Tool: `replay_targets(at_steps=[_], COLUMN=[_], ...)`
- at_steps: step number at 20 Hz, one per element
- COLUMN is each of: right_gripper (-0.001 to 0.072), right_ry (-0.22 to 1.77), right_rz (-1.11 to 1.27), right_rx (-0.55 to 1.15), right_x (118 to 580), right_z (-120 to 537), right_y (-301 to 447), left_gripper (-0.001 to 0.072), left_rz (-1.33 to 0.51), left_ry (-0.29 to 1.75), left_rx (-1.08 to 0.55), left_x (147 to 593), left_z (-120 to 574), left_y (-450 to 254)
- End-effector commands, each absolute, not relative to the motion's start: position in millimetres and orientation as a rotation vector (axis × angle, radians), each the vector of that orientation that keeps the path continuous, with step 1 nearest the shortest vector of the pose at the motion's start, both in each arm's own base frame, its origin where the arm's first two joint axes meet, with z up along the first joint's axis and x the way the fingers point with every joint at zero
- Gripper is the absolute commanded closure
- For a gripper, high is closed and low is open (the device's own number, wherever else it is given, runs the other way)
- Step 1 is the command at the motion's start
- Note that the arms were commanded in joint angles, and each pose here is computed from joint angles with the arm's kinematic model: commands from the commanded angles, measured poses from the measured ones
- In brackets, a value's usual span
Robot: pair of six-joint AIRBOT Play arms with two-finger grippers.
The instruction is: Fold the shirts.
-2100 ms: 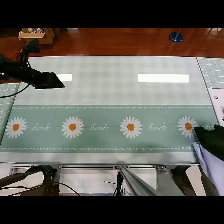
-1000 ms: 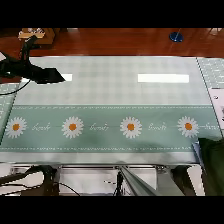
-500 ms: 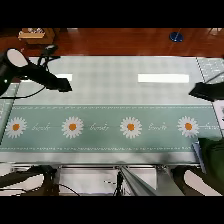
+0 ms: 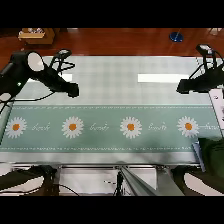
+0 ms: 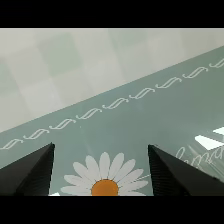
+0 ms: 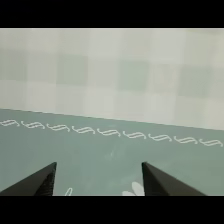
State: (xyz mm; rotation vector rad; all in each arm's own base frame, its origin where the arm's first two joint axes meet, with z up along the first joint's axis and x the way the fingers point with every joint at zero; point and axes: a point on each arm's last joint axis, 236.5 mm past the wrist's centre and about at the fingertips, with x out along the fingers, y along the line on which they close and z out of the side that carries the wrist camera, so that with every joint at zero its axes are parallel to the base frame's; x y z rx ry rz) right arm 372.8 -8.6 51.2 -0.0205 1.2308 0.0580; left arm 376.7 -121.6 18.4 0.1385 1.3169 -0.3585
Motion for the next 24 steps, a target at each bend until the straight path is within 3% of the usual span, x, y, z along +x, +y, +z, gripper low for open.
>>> replay_targets(at_steps=[1,24], right_gripper=[0.0095,0.0101], right_ry=[1.228,1.216], right_rz=[0.033,0.027], right_rx=[-0.072,-0.08], right_x=[375,377], right_z=[52,53], right_y=[-17,-19], left_gripper=[-0.0013,-0.0013], left_rz=[-0.271,-0.268], left_ry=[1.294,1.295], left_rx=[0.151,0.163], left_x=[386,393], left_z=[26,21], left_y=[-108,-108])
